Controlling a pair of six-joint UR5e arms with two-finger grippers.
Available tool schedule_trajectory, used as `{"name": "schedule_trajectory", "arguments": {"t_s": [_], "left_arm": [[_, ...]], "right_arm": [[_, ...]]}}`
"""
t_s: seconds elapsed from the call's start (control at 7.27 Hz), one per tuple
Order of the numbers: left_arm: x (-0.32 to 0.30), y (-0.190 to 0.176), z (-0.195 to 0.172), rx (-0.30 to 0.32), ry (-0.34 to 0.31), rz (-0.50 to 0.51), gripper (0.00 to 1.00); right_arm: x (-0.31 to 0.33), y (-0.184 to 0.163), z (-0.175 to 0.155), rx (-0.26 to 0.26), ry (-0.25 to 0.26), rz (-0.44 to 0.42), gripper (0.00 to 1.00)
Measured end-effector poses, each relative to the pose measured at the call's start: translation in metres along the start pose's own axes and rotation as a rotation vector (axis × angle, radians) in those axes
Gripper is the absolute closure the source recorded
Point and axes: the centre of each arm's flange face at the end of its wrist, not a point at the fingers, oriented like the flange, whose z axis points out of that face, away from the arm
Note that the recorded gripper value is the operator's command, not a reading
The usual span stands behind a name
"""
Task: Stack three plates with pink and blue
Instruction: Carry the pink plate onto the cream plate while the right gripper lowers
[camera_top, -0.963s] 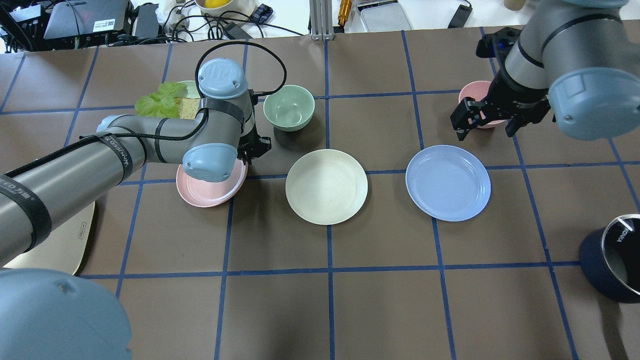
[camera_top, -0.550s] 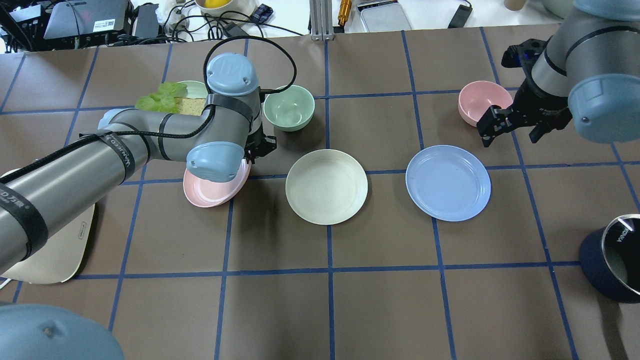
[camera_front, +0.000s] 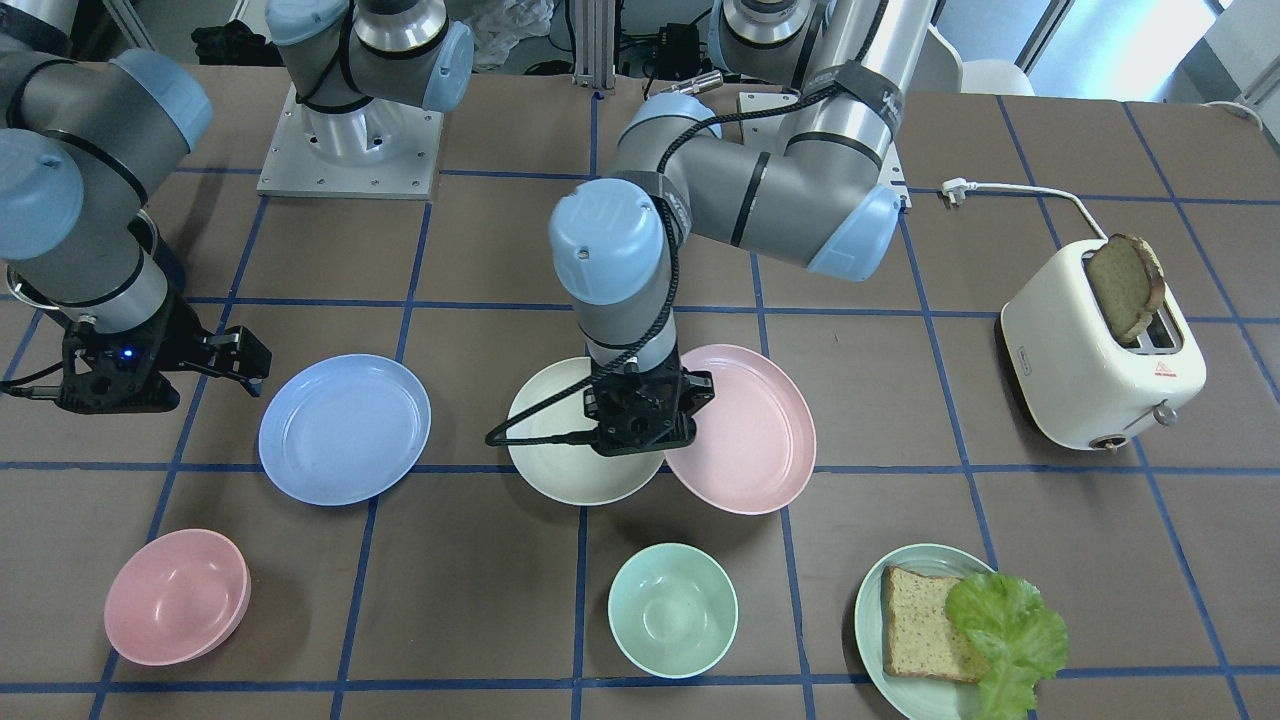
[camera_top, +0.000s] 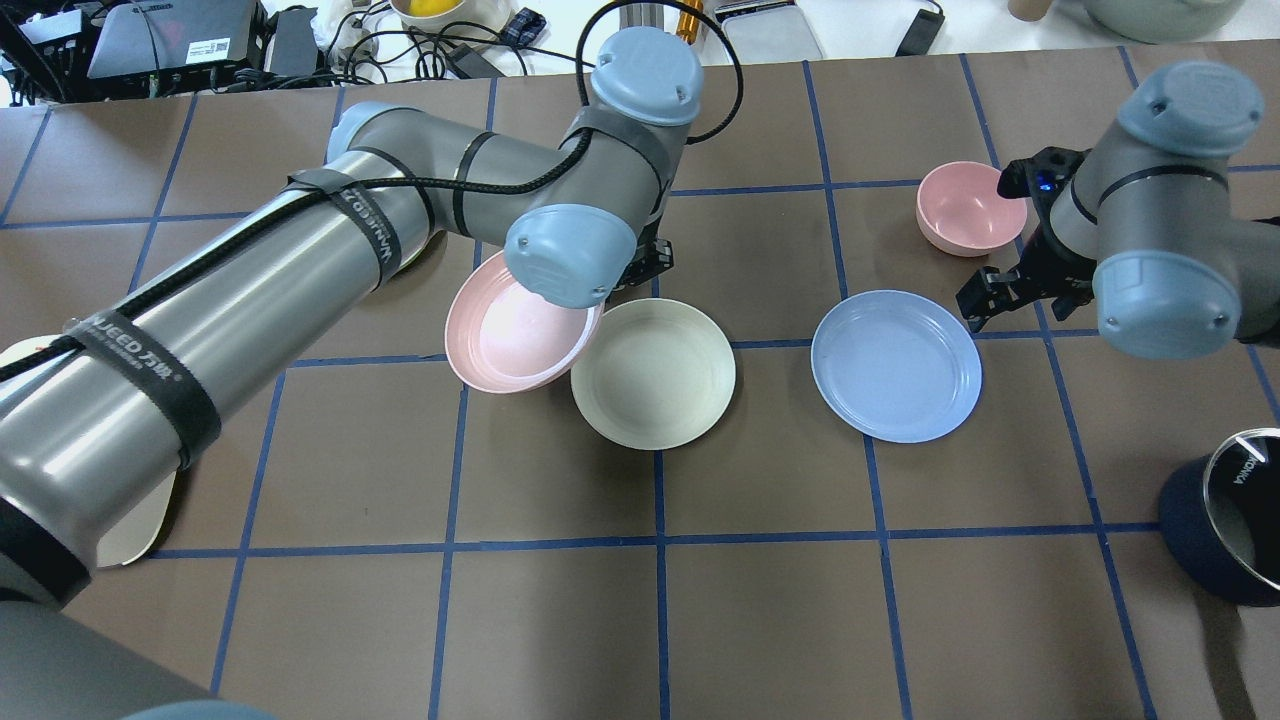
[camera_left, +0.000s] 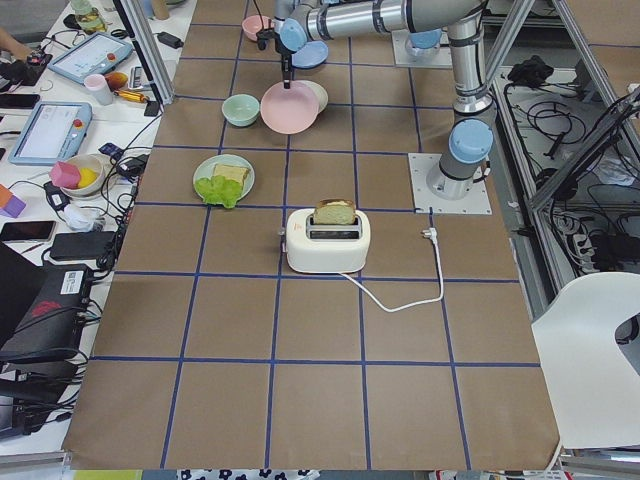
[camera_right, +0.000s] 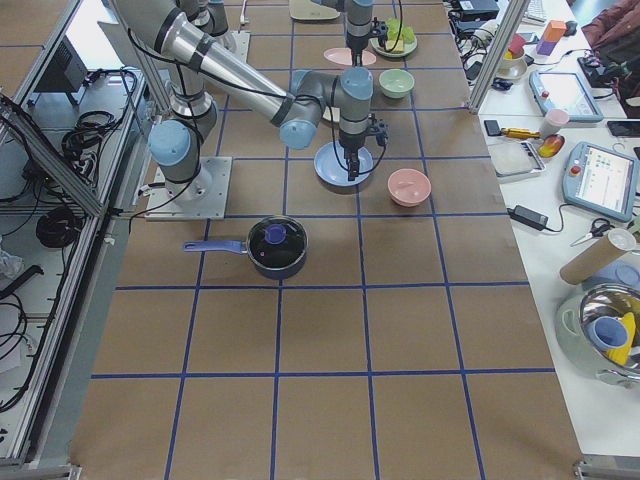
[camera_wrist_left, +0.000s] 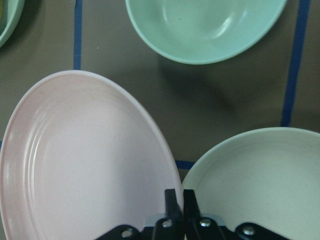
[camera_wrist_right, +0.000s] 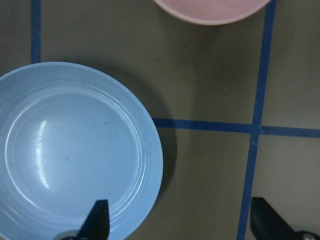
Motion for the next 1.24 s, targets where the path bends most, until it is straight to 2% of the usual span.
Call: {"name": "schedule_trajectory", "arguments": {"t_s": [0.28,0.55,0.83,0.96,1.1,1.24], "left_arm": [[0.057,0.016,0.016,-0.007,-0.016,-0.033,0.97],[0.106,0.049,0.019,0.001,-0.021,-0.036,0.93],[0.121,0.061,0.020,0.006,-0.019,-0.039,0.89],[0.124,0.061,0.023,0.009,-0.016,-0.042,0.80],[0.126,0.059,0.027,0.016,-0.012,-0.045,0.18],[0.129,0.058,0.031,0.023,-0.009,-0.045,0.00]], "right_arm": [[-0.008,0.010,0.032,0.016,-0.023,-0.008,0.19],[-0.008,0.006,0.048,0.023,-0.034,-0.010,0.33],[-0.007,0.002,0.055,0.036,-0.030,-0.023,0.42],[-0.006,0.000,0.057,0.039,-0.029,-0.030,0.45],[-0.004,-0.006,0.059,0.039,-0.029,-0.029,0.48],[-0.001,-0.012,0.062,0.036,-0.028,-0.029,0.49]]}}
